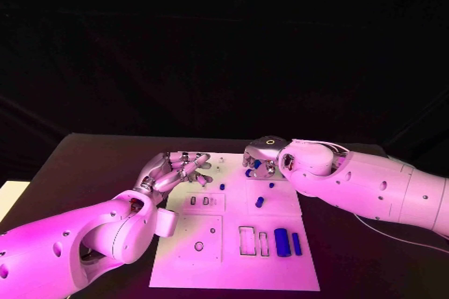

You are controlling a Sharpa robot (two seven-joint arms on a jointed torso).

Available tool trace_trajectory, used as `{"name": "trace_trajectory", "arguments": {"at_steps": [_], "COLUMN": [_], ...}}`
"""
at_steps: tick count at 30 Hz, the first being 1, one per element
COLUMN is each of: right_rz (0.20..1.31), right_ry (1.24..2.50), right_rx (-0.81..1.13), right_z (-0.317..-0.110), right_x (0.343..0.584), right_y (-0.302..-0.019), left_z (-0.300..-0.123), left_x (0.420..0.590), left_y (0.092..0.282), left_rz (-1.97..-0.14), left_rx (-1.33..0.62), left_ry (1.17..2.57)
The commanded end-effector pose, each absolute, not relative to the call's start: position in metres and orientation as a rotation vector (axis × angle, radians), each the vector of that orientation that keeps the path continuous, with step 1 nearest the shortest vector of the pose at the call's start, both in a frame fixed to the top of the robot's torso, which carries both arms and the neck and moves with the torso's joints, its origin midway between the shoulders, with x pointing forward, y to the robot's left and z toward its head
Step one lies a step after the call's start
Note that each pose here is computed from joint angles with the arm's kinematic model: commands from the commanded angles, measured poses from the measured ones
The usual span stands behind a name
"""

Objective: Assemble the parts on the task board

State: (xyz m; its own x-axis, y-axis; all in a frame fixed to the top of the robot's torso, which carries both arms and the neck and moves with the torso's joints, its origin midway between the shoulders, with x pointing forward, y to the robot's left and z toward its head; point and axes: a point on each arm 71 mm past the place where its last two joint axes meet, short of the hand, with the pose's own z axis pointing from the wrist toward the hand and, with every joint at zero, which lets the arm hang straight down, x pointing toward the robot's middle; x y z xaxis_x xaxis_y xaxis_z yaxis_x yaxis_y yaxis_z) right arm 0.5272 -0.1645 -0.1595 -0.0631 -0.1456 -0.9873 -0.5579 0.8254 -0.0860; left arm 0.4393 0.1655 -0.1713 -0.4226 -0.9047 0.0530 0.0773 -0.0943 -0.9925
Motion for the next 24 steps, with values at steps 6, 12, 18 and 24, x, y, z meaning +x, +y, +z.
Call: {"name": "trace_trajectory", "arguments": {"at_steps": [6, 12, 18, 24], "right_rz": [0.377, 0.371, 0.361, 0.357], "right_ry": [1.644, 1.662, 1.671, 1.678], "right_rx": [-0.592, -0.590, -0.586, -0.585], "right_z": [-0.1627, -0.1641, -0.1648, -0.1659], "right_x": [0.5267, 0.5273, 0.5279, 0.5290], "right_y": [-0.1618, -0.1645, -0.1675, -0.1686], "left_z": [-0.1685, -0.1685, -0.1686, -0.1686], "left_x": [0.4382, 0.4387, 0.4388, 0.4389], "left_y": [0.1634, 0.1633, 0.1642, 0.1645], "left_rz": [-1.653, -1.653, -1.651, -1.651], "left_rx": [-0.944, -0.943, -0.944, -0.944], "left_ry": [1.406, 1.405, 1.405, 1.406]}}
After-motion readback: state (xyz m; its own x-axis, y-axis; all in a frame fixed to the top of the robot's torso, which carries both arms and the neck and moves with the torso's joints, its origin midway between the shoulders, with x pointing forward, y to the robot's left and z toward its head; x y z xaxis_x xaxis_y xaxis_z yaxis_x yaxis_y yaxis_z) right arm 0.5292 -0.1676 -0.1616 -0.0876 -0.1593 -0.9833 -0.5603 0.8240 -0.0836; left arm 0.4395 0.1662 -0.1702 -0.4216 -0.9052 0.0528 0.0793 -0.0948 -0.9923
